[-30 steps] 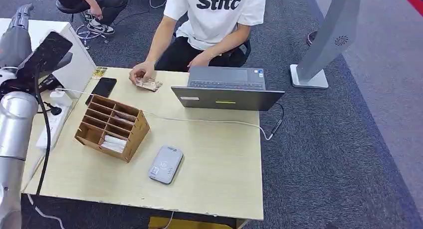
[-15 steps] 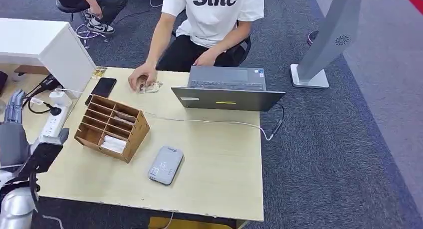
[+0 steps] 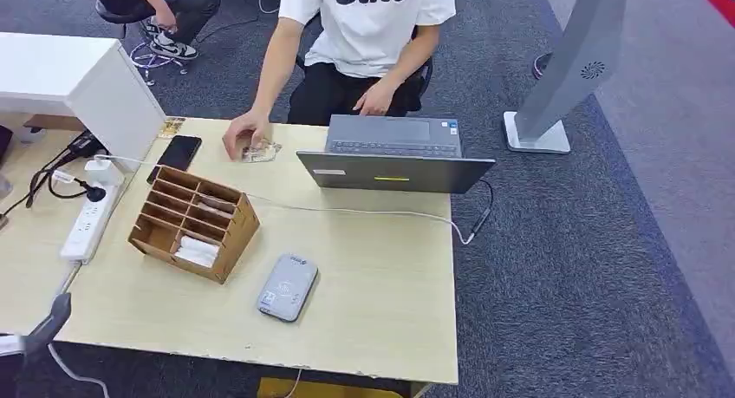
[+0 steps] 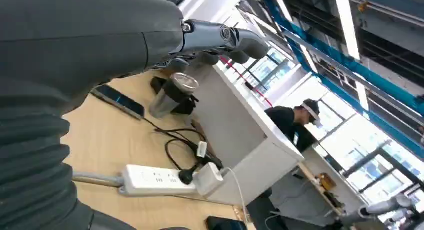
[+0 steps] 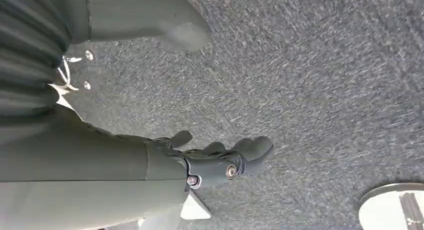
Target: Pass the card to the sensor for recognition and then transmit it.
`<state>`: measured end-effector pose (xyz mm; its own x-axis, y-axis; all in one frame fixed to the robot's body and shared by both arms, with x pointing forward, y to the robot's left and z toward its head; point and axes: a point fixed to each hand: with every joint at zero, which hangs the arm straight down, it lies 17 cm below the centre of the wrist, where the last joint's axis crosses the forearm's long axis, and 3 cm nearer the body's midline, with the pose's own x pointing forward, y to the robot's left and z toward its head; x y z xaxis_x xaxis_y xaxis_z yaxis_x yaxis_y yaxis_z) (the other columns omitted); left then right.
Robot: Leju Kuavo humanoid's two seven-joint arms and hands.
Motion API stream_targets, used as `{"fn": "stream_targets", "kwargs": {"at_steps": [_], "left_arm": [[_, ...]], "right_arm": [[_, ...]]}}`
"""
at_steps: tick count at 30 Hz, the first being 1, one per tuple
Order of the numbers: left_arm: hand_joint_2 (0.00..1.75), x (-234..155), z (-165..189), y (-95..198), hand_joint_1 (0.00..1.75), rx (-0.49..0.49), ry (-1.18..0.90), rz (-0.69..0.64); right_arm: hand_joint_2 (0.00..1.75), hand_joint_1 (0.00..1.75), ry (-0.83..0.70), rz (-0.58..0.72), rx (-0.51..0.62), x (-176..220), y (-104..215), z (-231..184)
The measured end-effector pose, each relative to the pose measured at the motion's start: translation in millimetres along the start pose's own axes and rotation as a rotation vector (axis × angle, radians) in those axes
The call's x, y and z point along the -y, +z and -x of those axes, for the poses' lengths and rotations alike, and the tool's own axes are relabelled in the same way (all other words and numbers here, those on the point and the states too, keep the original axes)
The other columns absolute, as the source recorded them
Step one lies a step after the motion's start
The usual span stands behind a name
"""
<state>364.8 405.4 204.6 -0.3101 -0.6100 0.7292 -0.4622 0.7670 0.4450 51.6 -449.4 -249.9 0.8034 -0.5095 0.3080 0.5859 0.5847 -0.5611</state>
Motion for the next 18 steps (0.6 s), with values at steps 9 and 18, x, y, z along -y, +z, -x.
{"fn": "stream_targets", "kwargs": {"at_steps": [9, 18], "left_arm": [[1.75, -73.4, 33.8, 41.3, 0.0, -0.134, 0.04, -0.189], [1.75, -168.3, 116.7, 129.9, 0.0, -0.418, -0.117, -0.362]], "right_arm": [[1.75, 0.0, 0.058, 0.026, -0.029, 5.5, -0.7, 6.8], [1.75, 0.0, 0.071, 0.035, -0.067, 5.1, 2.5, 20.9]]}}
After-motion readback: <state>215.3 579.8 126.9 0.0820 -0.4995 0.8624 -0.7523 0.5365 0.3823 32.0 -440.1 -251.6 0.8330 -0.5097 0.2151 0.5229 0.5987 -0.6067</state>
